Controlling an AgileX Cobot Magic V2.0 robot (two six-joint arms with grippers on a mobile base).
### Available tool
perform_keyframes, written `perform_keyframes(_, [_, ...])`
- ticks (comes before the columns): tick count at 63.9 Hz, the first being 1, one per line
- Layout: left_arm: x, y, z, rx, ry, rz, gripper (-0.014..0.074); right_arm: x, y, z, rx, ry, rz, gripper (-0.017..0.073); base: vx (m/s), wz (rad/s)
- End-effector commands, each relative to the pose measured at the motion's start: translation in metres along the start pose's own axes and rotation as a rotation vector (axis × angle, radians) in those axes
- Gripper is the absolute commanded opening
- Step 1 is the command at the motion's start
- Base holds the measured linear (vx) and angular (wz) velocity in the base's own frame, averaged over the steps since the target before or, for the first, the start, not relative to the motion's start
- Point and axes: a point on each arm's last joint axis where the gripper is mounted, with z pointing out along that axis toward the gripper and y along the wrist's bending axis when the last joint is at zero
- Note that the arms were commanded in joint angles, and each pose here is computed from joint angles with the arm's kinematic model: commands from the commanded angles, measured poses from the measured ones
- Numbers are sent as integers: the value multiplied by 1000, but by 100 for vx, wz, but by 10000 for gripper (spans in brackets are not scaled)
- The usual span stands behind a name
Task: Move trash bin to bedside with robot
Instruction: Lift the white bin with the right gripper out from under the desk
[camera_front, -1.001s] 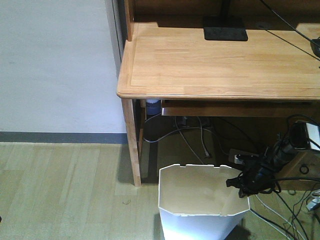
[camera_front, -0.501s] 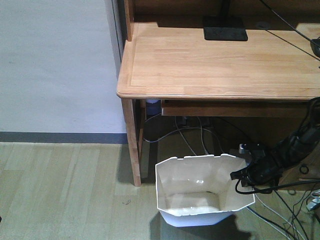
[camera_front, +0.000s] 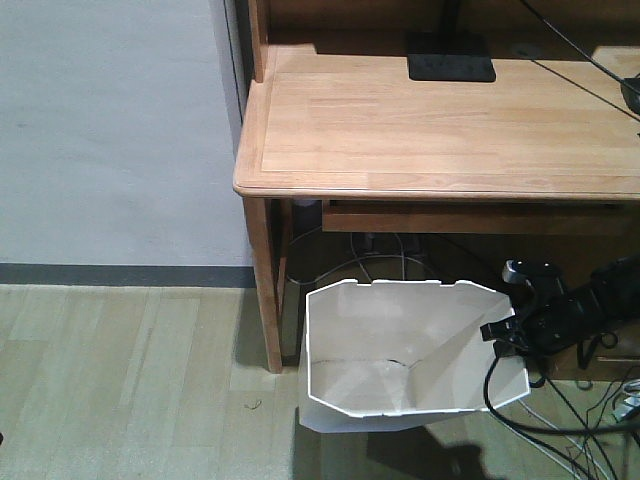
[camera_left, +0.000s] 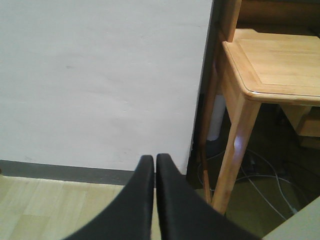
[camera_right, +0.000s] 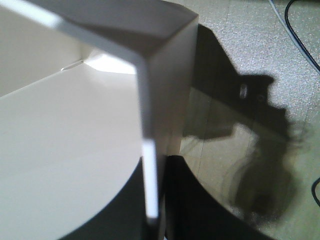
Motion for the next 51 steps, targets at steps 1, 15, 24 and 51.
perform_keyframes(1, [-5, -1, -1, 11, -76, -6, -6, -9, 22, -36, -152, -64, -42, -6, 0, 0])
perform_keyframes(15, [-5, -1, -1, 11, -76, -6, -6, -6, 34, -50, -211, -76, -52, -6, 0, 0])
perform_keyframes(24, [-5, -1, -1, 11, -76, -6, -6, -6, 36, -51, -242, -74, -48, -6, 0, 0])
perform_keyframes(51, [-5, -1, -1, 11, -76, -6, -6, -6, 38, -51, -256, -72, -49, -6, 0, 0])
